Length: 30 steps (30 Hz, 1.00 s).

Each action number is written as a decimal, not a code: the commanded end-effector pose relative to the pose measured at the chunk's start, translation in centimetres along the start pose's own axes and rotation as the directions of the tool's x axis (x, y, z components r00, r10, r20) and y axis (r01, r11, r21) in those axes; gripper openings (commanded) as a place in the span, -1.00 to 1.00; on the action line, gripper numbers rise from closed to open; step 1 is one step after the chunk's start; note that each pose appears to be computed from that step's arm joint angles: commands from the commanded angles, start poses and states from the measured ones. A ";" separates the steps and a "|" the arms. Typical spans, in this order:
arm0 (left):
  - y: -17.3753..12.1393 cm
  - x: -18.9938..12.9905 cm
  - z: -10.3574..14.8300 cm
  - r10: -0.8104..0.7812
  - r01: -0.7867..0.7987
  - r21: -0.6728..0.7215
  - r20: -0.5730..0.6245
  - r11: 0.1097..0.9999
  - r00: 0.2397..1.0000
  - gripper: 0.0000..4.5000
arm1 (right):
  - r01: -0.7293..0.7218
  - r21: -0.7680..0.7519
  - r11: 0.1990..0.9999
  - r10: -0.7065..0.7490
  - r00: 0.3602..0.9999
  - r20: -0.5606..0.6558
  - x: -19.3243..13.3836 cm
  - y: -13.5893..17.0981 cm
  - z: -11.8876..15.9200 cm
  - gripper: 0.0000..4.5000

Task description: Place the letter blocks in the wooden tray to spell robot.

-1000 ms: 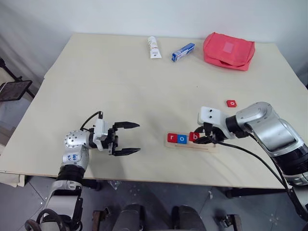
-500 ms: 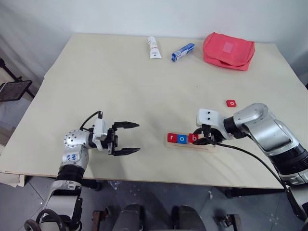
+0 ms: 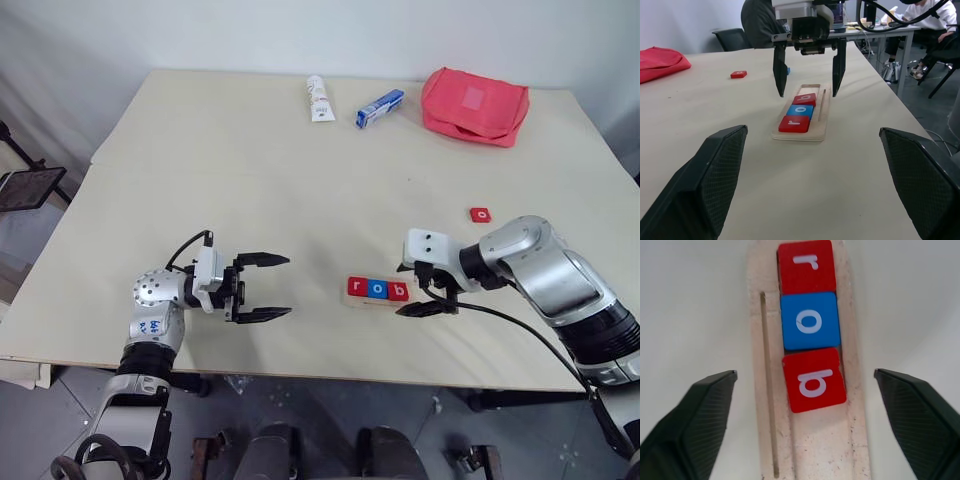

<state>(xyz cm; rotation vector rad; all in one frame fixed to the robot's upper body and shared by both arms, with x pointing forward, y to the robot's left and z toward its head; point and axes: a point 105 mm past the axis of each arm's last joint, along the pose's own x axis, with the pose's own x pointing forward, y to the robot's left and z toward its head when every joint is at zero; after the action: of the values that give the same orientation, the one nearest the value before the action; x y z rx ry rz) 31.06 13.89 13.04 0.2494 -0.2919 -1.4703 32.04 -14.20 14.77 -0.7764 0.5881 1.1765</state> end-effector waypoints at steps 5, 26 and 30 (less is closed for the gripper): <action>0.3 0.7 0.9 -0.042 0.041 0.042 0.029 0.998 0.999 1.00 | 0.096 0.020 0.995 -0.097 0.995 0.037 -2.2 -0.1 0.3 0.99; -0.1 0.2 0.9 -0.040 0.039 0.035 0.025 0.999 0.999 1.00 | 0.040 0.091 0.995 -0.046 0.996 0.075 -0.5 1.9 -1.1 -0.98; -0.3 0.1 0.9 -0.037 0.036 0.036 0.025 0.999 0.999 1.00 | 0.043 0.093 0.995 -0.050 0.996 0.071 0.1 1.5 -1.4 -0.98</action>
<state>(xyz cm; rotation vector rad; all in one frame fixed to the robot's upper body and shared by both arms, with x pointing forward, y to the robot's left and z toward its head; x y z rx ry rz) 31.03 13.57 13.08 0.2444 -0.2972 -1.4786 30.33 -15.16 13.14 -0.6451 0.5866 1.1259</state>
